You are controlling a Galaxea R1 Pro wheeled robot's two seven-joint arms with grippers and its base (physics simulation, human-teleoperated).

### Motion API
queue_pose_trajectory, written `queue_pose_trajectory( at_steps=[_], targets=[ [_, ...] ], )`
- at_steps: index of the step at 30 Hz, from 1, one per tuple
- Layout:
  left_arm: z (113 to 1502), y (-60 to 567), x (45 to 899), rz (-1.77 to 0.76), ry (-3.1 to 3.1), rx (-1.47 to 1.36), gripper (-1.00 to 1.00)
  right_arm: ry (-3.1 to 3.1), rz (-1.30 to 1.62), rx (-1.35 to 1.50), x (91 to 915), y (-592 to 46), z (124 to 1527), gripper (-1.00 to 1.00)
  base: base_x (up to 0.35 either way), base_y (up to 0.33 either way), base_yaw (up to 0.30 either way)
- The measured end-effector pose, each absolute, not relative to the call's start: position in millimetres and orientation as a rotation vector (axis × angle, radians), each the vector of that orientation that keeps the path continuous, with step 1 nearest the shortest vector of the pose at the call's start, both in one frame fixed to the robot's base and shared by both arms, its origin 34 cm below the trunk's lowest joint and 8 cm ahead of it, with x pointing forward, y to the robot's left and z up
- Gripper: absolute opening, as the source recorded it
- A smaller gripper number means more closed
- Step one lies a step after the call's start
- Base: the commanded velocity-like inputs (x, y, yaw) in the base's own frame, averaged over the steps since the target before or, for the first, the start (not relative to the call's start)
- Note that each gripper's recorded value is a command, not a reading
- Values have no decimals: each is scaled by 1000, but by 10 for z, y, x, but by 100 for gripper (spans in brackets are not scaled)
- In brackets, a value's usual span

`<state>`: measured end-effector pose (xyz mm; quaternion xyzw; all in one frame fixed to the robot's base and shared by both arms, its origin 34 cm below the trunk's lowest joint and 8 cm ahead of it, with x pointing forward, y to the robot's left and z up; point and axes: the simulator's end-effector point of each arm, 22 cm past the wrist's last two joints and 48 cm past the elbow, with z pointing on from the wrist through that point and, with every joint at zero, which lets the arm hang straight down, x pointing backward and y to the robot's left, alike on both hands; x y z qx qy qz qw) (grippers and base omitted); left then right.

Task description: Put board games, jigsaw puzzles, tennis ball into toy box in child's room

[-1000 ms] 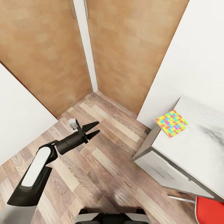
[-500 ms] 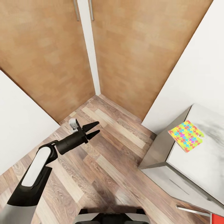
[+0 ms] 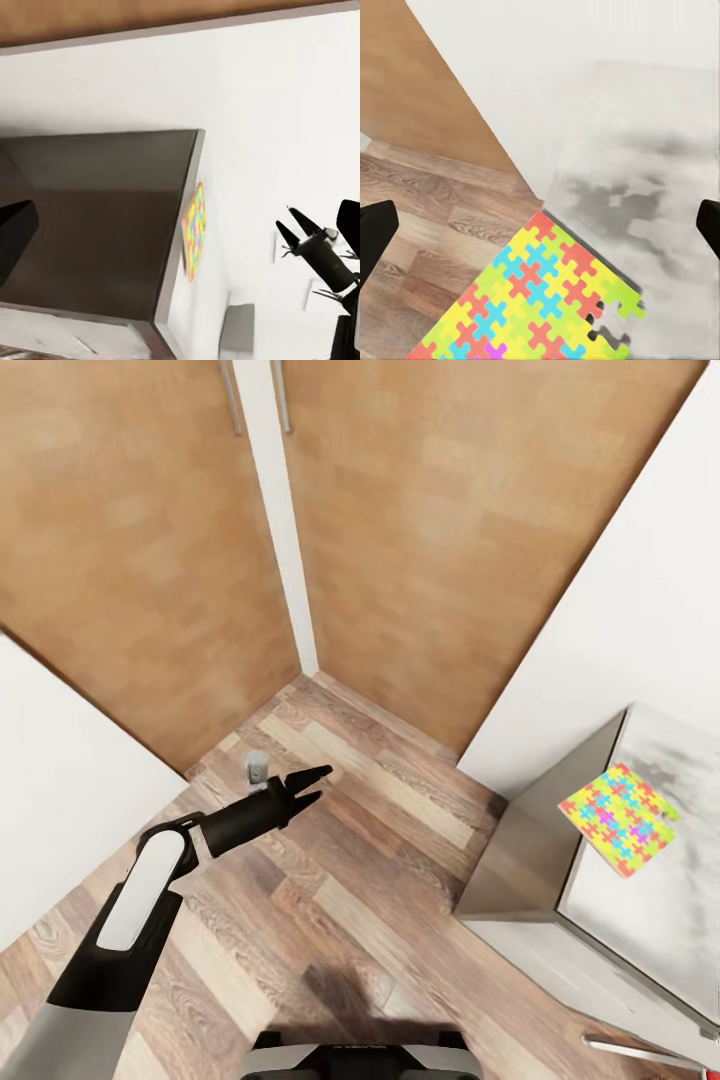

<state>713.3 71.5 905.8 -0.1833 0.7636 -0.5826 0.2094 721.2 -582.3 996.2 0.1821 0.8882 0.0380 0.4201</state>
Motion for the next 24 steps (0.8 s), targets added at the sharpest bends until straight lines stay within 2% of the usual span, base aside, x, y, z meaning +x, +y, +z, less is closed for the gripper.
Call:
queue_pose_trajectory(
  at_steps=[24],
  targets=[
    [8480,522,7160,-1543,2271,-553,100,2204,86,461,7193,-5887,10058,100,10,8,-252]
  ],
)
